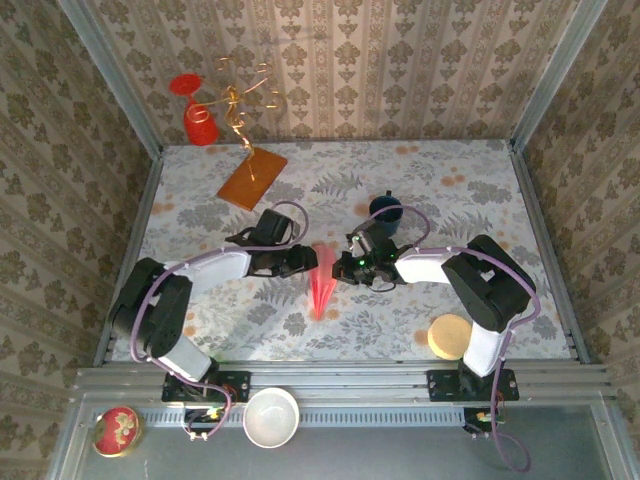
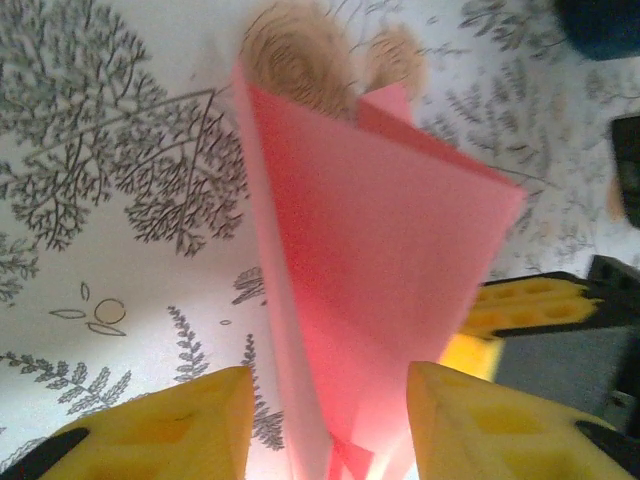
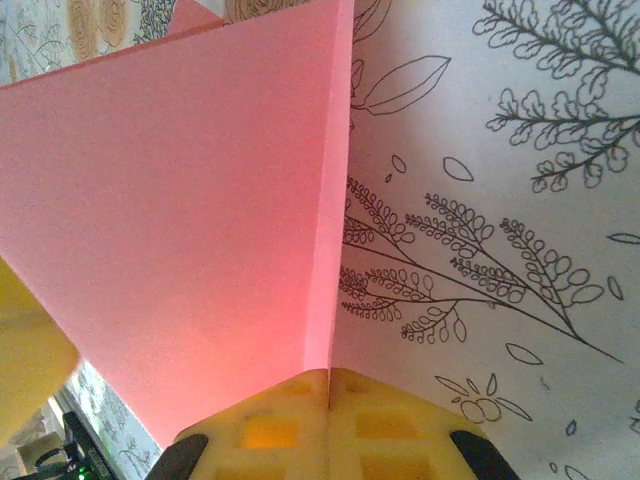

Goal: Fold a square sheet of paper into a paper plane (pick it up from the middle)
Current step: Move the paper plane to the top-center of the table.

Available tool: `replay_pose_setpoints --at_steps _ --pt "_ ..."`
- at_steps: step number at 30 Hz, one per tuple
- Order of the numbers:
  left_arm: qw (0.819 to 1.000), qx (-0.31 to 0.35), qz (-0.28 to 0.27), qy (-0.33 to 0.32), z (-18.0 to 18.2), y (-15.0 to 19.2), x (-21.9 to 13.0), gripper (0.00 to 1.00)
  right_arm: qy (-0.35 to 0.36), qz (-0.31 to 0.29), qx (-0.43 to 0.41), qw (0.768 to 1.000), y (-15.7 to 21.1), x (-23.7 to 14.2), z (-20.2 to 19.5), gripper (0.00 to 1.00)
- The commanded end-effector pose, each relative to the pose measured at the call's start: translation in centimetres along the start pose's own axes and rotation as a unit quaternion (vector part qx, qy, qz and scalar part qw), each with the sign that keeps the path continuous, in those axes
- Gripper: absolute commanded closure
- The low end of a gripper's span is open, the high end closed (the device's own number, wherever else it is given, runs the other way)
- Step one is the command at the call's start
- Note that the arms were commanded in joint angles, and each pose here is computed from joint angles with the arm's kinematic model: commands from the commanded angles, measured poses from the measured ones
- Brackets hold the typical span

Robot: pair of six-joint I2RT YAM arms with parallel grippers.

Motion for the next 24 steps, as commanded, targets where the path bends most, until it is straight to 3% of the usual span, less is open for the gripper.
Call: replay_pose_setpoints --at_steps 1,7,16,24 --pt "1.0 0.003 0.016 -0.025 0.3 0.1 0.6 0.66 0.007 0.002 0.008 1.0 0.2 0.0 -0.5 0.99" --pt "0.998 -0.002 0.013 -0.053 0.7 -0.1 0.6 0.89 0.011 -0.004 0.008 1.0 0.0 -0.4 -0.5 0.99" --pt "0.998 -0.021 -0.049 -0.034 1.2 -0.7 -1.2 0.99 0.034 -0.049 0.003 0.998 -0.9 -3.3 -0.8 0.99" --pt "0.996 -0.055 -0.071 -0.018 2.5 -0.6 -1.0 1.0 0.054 -0.042 0.02 0.997 -0.4 -2.7 -2.0 0.99"
Point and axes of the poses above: each hand's point on the last joint's axis, 136 mm out from that joint toward the fingers, its own x axis out along the fingers, its own z axis along the line the jaws close on, y = z × x, the point moved 8 cm from there along -x, back along the fingers, and after that the axes turned 11 degrees about -x, right-handed, at the moved point
